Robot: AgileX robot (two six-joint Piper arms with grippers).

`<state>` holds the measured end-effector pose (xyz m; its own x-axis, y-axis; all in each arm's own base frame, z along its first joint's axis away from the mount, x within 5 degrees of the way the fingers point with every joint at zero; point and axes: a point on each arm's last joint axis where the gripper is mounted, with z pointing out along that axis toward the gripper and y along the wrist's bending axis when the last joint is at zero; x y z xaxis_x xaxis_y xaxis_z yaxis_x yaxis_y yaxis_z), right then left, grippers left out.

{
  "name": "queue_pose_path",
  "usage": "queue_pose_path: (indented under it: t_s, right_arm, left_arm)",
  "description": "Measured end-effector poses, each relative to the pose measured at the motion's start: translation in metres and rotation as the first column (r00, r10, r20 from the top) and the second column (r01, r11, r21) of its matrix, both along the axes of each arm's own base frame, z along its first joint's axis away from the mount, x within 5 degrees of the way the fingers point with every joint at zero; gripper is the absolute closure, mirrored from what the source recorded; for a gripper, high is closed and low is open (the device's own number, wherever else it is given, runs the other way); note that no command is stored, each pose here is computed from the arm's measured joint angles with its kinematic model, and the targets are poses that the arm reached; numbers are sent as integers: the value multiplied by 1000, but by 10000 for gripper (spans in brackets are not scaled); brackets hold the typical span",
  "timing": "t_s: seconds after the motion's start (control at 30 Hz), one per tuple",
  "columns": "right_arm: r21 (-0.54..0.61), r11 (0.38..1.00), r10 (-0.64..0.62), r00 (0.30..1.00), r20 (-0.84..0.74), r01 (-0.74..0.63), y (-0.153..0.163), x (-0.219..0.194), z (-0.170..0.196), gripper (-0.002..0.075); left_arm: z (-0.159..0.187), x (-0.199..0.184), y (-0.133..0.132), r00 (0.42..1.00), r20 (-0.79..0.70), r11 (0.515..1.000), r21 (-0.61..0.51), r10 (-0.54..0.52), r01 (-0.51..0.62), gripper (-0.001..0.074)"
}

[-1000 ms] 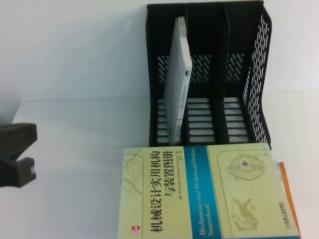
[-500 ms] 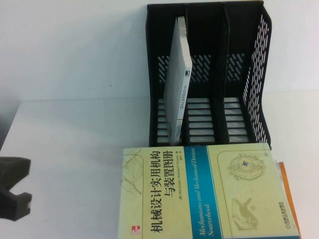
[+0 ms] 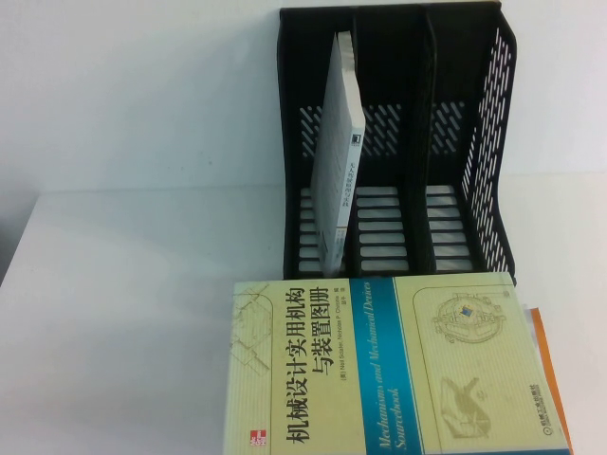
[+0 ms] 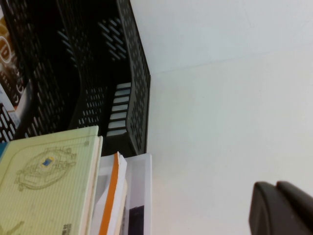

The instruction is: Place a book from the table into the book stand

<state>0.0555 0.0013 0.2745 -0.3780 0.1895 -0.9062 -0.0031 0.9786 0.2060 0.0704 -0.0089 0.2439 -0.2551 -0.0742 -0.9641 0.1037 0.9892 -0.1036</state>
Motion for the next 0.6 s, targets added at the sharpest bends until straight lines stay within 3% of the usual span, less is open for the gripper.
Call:
queue_pose_path:
  t_s: [0.2,0.4,0.6]
  right_arm:
    - [0,1000,0,1000,0,0,0,0,0,728]
    - [0,1000,0,1000,0,0,0,0,0,728]
    - [0,1000,0,1000,-2,0,0,0,0,728]
  left_arm:
    - [-54,-11,2,998,57,998,-56,26,-23,737]
    - [-58,-15,5,994,70,984,-160,87,-75,737]
    - [-64,-16,6,994,-4,979,-174,106,-105,737]
